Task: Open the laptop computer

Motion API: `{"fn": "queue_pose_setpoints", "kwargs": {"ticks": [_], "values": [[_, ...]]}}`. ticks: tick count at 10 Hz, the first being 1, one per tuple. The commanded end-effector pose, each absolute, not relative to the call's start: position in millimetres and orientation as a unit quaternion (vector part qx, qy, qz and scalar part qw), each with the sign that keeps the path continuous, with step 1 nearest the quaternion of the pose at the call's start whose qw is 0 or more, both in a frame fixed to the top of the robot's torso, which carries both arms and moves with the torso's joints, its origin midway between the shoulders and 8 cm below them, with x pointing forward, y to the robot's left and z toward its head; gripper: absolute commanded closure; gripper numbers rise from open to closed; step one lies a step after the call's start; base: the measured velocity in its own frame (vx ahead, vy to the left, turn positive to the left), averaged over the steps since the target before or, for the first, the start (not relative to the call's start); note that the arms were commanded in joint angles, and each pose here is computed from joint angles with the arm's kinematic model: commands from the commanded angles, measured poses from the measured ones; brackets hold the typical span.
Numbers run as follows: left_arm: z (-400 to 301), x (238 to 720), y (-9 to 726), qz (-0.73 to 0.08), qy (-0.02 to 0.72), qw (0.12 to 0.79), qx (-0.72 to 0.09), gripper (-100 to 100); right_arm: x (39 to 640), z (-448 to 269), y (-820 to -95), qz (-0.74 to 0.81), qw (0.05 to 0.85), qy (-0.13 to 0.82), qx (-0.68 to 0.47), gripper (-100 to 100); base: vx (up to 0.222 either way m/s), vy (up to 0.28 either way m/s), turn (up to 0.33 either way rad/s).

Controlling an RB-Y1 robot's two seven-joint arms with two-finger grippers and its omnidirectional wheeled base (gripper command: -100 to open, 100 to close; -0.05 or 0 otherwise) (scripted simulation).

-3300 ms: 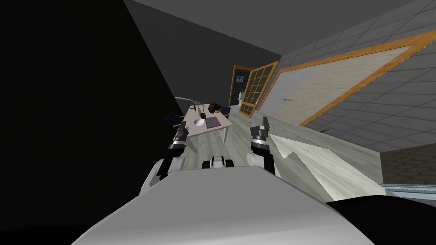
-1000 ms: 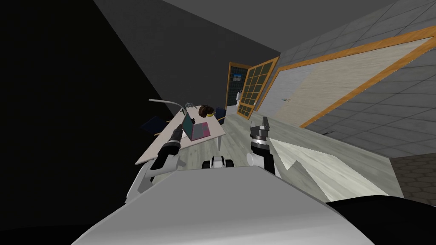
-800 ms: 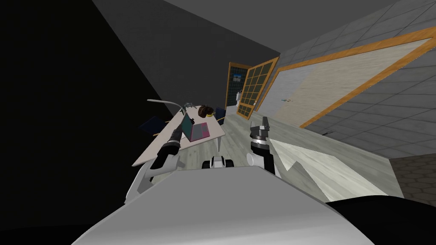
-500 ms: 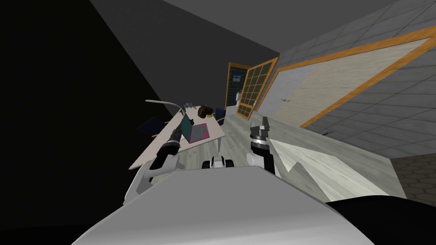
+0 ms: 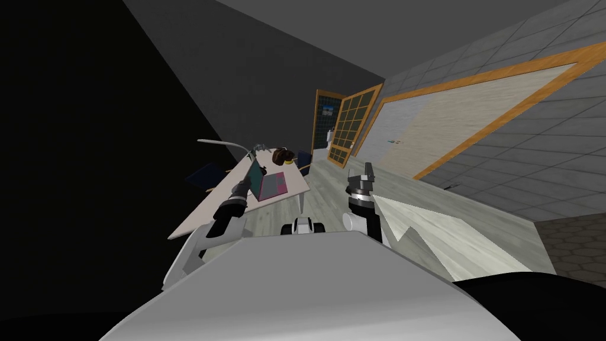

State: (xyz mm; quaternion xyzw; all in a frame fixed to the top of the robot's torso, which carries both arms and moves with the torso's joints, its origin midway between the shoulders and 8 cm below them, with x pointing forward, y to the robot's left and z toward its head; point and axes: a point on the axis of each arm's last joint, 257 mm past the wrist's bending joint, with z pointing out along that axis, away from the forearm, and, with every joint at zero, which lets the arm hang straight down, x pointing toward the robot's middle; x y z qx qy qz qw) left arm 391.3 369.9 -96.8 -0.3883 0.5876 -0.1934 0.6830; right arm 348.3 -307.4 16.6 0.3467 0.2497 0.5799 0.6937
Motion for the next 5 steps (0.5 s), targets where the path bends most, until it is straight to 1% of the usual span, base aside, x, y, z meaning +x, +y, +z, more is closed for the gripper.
{"fn": "queue_pose_setpoints", "kwargs": {"ticks": [1, 2, 3, 4, 5], "values": [[-106, 388, 379, -0.135, 0.620, 0.692, -0.345, 100, 348, 17, -307, 0.580, 0.694, 0.250, 0.347, 0, 0.024, -0.153, -0.049], [-107, 387, 381, -0.121, 0.626, 0.694, -0.333, 100, 348, 17, -307, 0.580, 0.694, 0.250, 0.347, 0, 0.013, -0.150, -0.046], [-103, 387, 383, -0.128, 0.619, 0.695, -0.342, 100, 348, 17, -307, 0.580, 0.694, 0.250, 0.347, 0, 0.003, -0.066, -0.003], [-114, 391, 391, -0.095, 0.635, 0.699, -0.316, 100, 348, 17, -307, 0.580, 0.694, 0.250, 0.347, 0, 0.006, -0.099, -0.029], [-118, 393, 394, -0.080, 0.641, 0.701, -0.303, 100, 348, 17, -307, 0.580, 0.694, 0.250, 0.347, 0, 0.020, -0.139, -0.013]]}}
